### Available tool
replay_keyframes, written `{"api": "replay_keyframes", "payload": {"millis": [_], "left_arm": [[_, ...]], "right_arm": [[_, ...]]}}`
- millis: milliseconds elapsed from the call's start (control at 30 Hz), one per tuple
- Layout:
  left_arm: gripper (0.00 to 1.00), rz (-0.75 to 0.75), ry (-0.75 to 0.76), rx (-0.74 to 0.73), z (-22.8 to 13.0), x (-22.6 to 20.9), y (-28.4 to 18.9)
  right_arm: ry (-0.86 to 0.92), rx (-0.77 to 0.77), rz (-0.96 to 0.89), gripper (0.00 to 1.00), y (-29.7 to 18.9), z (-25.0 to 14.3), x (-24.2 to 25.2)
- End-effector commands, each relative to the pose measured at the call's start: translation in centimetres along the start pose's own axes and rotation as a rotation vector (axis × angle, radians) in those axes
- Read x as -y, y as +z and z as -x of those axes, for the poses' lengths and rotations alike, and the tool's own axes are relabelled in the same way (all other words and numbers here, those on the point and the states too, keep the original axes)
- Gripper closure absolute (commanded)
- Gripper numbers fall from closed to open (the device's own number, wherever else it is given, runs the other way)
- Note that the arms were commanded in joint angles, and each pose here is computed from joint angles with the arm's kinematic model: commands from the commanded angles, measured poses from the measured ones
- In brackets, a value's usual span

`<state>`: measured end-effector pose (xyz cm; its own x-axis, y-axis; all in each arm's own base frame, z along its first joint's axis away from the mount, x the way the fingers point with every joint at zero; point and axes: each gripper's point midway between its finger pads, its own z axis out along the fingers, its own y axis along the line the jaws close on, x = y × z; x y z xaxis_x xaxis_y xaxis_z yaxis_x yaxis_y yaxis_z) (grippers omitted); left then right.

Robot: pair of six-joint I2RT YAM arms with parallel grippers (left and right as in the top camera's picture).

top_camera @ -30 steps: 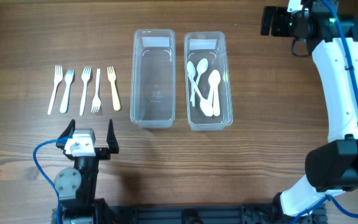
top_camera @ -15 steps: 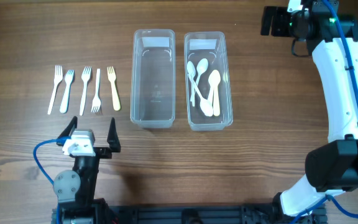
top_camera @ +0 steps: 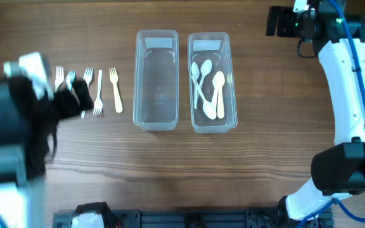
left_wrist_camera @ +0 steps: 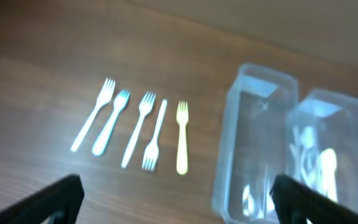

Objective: Pack container
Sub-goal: 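Move the left gripper over the forks and grasp a white fork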

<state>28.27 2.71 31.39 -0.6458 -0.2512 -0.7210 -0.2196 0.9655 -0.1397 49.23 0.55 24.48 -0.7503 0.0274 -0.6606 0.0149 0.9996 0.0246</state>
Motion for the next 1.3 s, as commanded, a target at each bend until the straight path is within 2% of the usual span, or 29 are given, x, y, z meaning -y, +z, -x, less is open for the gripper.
{"api": "replay_keyframes", "payload": {"millis": [0, 167, 300, 433, 500, 667, 800, 1000, 1267], "left_arm": [[0.0, 0.046, 0.057, -0.146, 3.8, 0.4, 4.8], [0.0, 0.065, 0.058, -0.264, 3.5, 0.3, 12.2], [0.0, 0.088, 0.057, -0.432, 0.0, -0.3, 17.6], [0.03, 0.076, 0.066, -0.546, -2.8, -0.3, 20.6], [0.01, 0.079, 0.075, -0.577, -3.6, -0.5, 21.5], [0.12, -0.002, 0.208, -0.657, -5.7, -0.1, 23.4], [0.24, -0.059, 0.224, -0.697, -6.9, 0.5, 24.4], [0.34, -0.063, 0.245, -0.806, -10.6, -0.3, 26.2], [0.34, -0.059, 0.239, -0.861, -14.0, -0.9, 27.9]], "right_arm": [[-0.012, 0.032, -0.006, 0.0, -1.0, 0.9, -0.1], [-0.012, 0.032, -0.006, 0.0, -1.0, 0.9, -0.1], [-0.012, 0.033, -0.006, 0.0, -1.0, 0.9, -0.1], [-0.012, 0.033, -0.006, 0.0, -1.0, 0.9, -0.1], [-0.012, 0.032, -0.006, 0.0, -1.0, 0.9, -0.1], [-0.012, 0.032, -0.006, 0.0, -1.0, 0.9, -0.1], [-0.012, 0.032, -0.006, 0.0, -1.0, 0.9, -0.1], [-0.012, 0.032, -0.006, 0.0, -1.0, 0.9, -0.1], [-0.012, 0.032, -0.006, 0.0, -1.0, 0.9, -0.1]]}}
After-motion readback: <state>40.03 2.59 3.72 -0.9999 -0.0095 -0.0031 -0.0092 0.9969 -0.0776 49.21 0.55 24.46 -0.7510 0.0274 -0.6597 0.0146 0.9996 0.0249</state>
